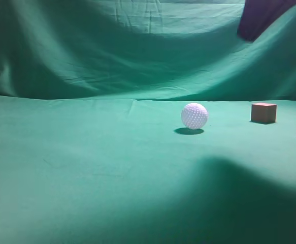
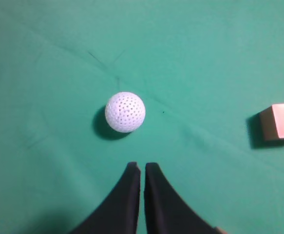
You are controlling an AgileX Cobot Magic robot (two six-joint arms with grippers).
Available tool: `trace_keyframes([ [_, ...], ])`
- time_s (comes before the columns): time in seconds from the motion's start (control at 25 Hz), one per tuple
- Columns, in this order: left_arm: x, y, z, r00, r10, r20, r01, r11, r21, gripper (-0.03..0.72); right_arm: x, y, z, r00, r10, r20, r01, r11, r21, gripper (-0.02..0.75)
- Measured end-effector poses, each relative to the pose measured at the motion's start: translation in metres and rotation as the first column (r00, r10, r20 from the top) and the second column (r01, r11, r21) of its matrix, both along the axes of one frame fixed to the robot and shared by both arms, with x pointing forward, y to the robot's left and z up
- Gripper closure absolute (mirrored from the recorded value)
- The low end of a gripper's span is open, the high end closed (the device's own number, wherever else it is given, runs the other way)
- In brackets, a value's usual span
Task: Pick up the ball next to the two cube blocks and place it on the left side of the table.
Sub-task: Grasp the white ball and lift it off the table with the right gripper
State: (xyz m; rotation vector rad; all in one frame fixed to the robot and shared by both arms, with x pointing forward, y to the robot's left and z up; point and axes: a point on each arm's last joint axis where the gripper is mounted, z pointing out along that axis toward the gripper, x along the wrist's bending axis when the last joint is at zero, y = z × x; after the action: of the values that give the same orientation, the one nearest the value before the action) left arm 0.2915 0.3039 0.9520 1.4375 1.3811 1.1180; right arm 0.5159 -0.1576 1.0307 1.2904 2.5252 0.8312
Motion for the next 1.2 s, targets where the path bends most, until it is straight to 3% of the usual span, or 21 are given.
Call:
trace_keyframes([
  [0.04, 0.0, 0.0, 0.0, 1.0, 0.0, 0.0, 0.0, 1.0, 0.0, 0.688, 0.008, 0.004, -0.006, 1.0, 0.001, -0.013, -0.001, 1.0, -0.006, 0.738],
  [0.08, 0.0, 0.0, 0.0, 1.0, 0.0, 0.0, 0.0, 1.0, 0.0, 0.688, 0.016, 0.008, -0.011, 1.0, -0.004, -0.029, 0.004, 1.0, -0.002, 0.691],
  [0.2, 0.0, 0.0, 0.0, 1.0, 0.0, 0.0, 0.0, 1.0, 0.0, 0.688, 0.033, 0.02, -0.027, 0.997, 0.013, -0.078, -0.011, 1.0, 0.022, 0.507],
  [0.36, 0.0, 0.0, 0.0, 1.0, 0.0, 0.0, 0.0, 1.0, 0.0, 0.688, 0.048, 0.034, -0.052, 0.987, 0.089, -0.137, -0.083, 0.995, 0.046, 0.189],
  [0.48, 0.0, 0.0, 0.0, 1.0, 0.0, 0.0, 0.0, 1.0, 0.0, 0.688, 0.058, 0.039, -0.066, 0.981, 0.105, -0.161, -0.098, 0.994, 0.049, 0.078],
  [0.6, 0.0, 0.0, 0.0, 1.0, 0.0, 0.0, 0.0, 1.0, 0.0, 0.688, 0.066, 0.043, -0.08, 0.978, 0.105, -0.182, -0.099, 0.994, 0.045, 0.095],
  [0.92, 0.0, 0.0, 0.0, 1.0, 0.0, 0.0, 0.0, 1.0, 0.0, 0.688, 0.074, 0.051, -0.101, 0.976, 0.126, -0.18, -0.124, 0.992, 0.025, 0.412],
  [1.08, 0.0, 0.0, 0.0, 1.0, 0.0, 0.0, 0.0, 1.0, 0.0, 0.688, 0.076, 0.063, -0.092, 0.969, 0.174, -0.177, -0.17, 0.985, 0.039, 0.415],
  [1.2, 0.0, 0.0, 0.0, 1.0, 0.0, 0.0, 0.0, 1.0, 0.0, 0.688, 0.084, 0.081, -0.067, 0.963, 0.233, -0.133, -0.225, 0.972, 0.072, 0.415],
])
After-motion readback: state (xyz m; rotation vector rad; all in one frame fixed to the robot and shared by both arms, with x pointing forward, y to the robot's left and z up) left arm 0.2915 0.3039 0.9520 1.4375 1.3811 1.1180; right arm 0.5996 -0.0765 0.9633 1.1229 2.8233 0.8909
